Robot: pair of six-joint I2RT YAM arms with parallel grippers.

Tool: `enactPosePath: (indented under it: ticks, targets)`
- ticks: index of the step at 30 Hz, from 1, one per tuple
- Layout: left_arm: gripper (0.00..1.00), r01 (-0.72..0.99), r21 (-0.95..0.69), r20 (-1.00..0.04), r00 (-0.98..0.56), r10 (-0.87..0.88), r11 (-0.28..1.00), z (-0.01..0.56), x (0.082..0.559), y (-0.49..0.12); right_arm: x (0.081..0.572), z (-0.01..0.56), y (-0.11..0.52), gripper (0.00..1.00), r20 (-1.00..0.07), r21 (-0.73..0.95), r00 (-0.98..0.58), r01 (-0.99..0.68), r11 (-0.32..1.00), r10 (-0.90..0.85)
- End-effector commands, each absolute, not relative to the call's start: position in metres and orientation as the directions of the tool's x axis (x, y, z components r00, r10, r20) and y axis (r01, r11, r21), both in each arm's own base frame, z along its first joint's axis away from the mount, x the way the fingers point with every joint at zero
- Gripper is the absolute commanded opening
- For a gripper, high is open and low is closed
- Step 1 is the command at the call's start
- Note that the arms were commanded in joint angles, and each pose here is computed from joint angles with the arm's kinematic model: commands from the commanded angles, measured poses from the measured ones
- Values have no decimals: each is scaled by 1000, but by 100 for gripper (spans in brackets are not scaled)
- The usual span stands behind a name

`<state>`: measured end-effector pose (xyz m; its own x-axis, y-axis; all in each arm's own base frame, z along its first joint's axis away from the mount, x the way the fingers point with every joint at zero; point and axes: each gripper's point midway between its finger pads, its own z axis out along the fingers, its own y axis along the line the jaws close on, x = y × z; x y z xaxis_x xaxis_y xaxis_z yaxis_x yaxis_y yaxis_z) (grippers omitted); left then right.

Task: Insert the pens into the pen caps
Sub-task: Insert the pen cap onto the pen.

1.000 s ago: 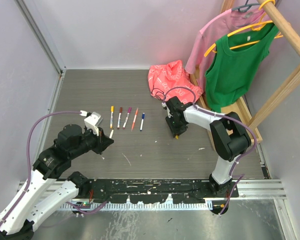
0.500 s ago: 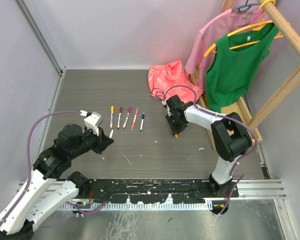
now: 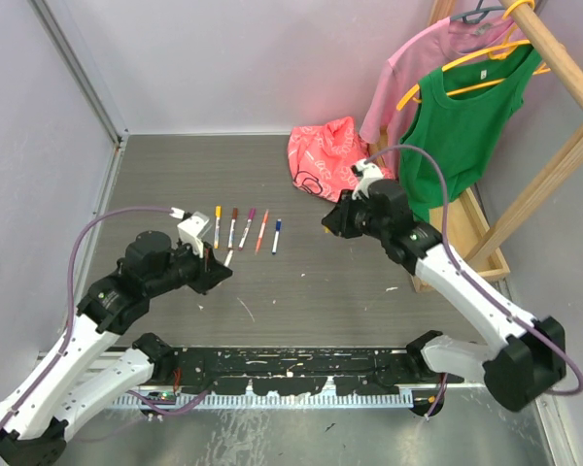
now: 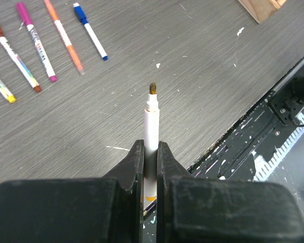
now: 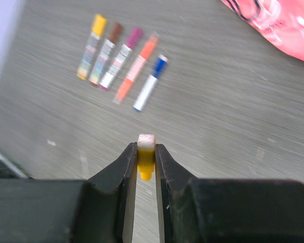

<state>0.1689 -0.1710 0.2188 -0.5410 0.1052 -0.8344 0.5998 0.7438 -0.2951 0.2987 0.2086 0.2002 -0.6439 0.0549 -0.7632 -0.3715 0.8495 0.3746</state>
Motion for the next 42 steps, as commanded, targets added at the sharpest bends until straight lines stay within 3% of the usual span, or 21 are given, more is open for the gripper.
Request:
enactPosePath:
  ticks: [1, 7, 13, 22, 42]
  targets:
    - [0, 683, -317, -891, -452, 39, 658, 264, 178, -195, 289, 273, 239, 0, -746, 642, -551, -444, 625, 375]
    - [0, 700, -374, -892, -451, -30, 609, 285, 187, -214, 269, 314, 248, 0, -683, 728, -493, -519, 448, 539]
    - [0, 686, -476, -858, -500, -120, 550, 301, 187, -237, 244, 344, 258, 0, -661, 716, -400, -590, 373, 635]
    - [0, 744, -425, -891, -446, -91, 517, 299, 149, -288, 201, 372, 259, 0, -564, 718, -349, -655, 236, 748]
    - [0, 775, -394, -904, -425, -55, 494, 294, 146, -298, 189, 361, 275, 0, -587, 713, -394, -666, 220, 707]
